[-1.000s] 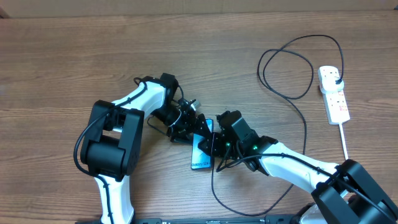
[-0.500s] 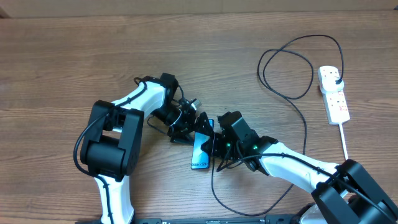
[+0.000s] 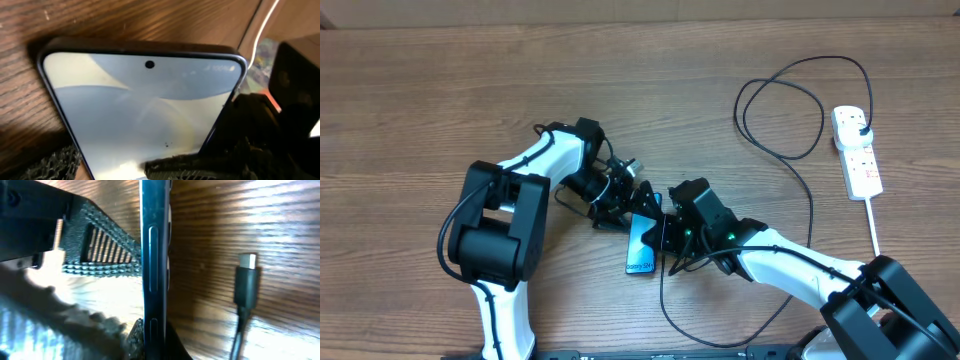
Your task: Plug charger to phone and switch on socket
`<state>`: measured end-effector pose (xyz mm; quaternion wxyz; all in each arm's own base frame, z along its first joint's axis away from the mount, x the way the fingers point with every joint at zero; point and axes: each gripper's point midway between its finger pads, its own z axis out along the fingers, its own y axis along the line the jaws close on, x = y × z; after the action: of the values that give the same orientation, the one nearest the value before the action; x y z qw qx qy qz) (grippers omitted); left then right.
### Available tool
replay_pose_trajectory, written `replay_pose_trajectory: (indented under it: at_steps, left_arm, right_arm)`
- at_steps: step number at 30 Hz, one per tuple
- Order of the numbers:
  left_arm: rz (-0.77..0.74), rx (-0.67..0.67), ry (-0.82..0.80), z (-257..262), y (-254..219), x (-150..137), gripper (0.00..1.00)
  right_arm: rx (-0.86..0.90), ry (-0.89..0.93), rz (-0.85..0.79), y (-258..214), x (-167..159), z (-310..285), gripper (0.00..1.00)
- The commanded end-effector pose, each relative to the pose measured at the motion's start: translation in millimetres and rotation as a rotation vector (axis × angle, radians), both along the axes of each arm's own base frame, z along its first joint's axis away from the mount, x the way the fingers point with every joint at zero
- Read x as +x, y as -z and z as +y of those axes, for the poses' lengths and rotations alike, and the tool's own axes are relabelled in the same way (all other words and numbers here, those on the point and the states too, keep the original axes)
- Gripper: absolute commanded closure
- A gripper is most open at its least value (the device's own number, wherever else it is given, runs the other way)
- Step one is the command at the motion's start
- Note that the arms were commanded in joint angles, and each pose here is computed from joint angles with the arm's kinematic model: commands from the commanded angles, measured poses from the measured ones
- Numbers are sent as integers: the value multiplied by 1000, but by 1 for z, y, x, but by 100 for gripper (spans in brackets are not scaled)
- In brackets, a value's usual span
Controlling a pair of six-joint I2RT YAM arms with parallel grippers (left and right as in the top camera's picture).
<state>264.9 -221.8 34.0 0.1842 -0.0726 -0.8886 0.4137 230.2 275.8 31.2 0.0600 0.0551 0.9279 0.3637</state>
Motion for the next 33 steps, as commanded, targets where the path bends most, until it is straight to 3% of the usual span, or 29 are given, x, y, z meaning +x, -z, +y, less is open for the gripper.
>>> replay_pose_trajectory:
  at_steps: [1,9,15,33]
  left_arm:
    - [-30,-242,7,-13,-26,0,0]
    - [-131,-558,-59,-14,-80,18,0]
    - [-212,-732,-133,-14,-118,33,3]
    - [-371,-784,-114,-11,-203,63,21]
  right_arm:
    - [172,-89,19,-25,-3,17,96]
    - [517,-238,-69,-94,15,17,96]
    - [547,-239,-88,-101,21,11,96]
    - [719,-170,-287,-168,53,18,96]
